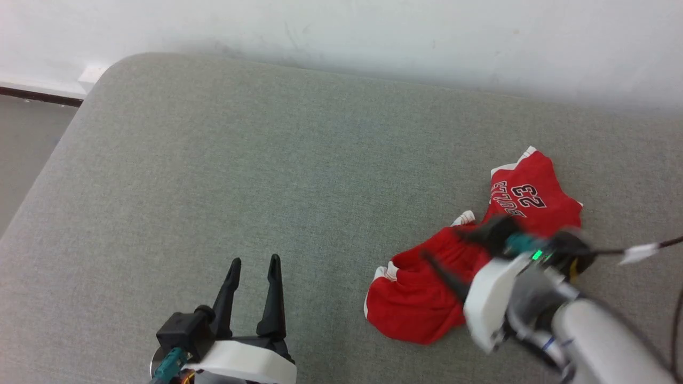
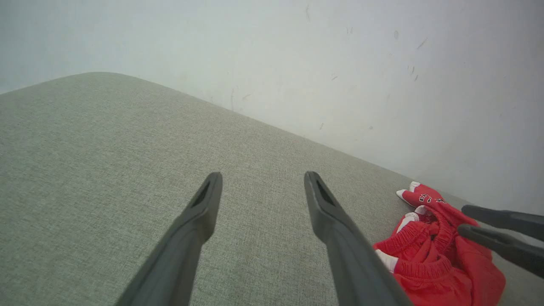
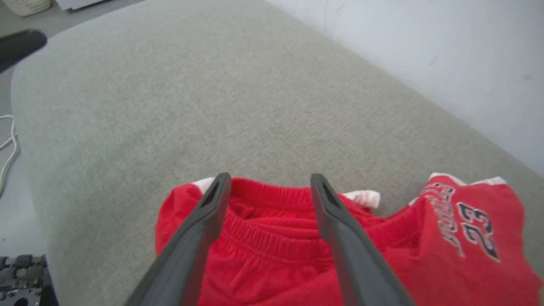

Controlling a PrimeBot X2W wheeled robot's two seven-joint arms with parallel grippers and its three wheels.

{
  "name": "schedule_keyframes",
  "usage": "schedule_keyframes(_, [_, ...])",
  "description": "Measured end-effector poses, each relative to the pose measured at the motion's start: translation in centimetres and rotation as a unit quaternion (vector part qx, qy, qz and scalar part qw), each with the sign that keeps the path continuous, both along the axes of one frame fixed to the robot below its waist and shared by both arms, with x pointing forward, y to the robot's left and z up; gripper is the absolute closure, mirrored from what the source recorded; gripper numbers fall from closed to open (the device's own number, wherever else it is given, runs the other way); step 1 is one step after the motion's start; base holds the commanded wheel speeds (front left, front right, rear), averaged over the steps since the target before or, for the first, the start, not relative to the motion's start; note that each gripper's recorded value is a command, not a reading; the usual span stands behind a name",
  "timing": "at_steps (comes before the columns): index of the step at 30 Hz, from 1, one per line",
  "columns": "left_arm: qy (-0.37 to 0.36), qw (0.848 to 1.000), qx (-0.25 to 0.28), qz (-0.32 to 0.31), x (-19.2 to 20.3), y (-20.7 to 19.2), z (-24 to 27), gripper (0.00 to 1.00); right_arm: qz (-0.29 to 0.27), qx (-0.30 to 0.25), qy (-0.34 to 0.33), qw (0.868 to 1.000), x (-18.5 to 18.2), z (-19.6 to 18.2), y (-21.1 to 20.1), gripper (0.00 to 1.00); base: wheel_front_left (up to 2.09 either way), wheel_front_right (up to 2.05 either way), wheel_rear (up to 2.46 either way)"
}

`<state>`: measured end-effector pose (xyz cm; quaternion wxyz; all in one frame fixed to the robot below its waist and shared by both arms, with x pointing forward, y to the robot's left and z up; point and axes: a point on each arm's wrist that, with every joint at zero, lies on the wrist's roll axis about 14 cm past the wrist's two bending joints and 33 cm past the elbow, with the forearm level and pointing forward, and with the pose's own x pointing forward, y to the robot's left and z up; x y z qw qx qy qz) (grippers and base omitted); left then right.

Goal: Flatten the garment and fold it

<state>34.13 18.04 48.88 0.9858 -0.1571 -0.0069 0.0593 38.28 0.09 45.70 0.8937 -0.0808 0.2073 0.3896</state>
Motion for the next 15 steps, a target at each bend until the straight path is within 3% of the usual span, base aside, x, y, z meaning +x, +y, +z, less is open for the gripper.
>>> schedule_keyframes(3, [0.001, 1.0, -0.005, 0.0, 0.1, 0.0, 0.0, 0.0, -0.052, 0.023, -0.047, 0.997, 3.8, 3.3, -2.1, 0.0, 0.0, 0.0, 0.0])
schedule_keyframes(7, [0.004, 1.0, -0.006, 0.0, 0.4, -0.3, -0.2, 0.0, -0.131, -0.002, -0.089, 0.987, 8.7, 5.6, -7.1, 0.0, 0.0, 0.0, 0.0])
schedule_keyframes(11, [0.004, 1.0, 0.002, -0.006, 1.3, -0.6, -0.2, 0.0, -0.188, -0.067, -0.083, 0.976, 11.8, 4.5, -12.3, 0.0, 0.0, 0.0, 0.0])
schedule_keyframes(15, [0.012, 1.0, 0.005, -0.004, 2.0, -0.5, -0.7, 0.0, -0.208, -0.1, -0.039, 0.972, 13.1, 1.7, -14.0, 0.0, 0.0, 0.0, 0.0])
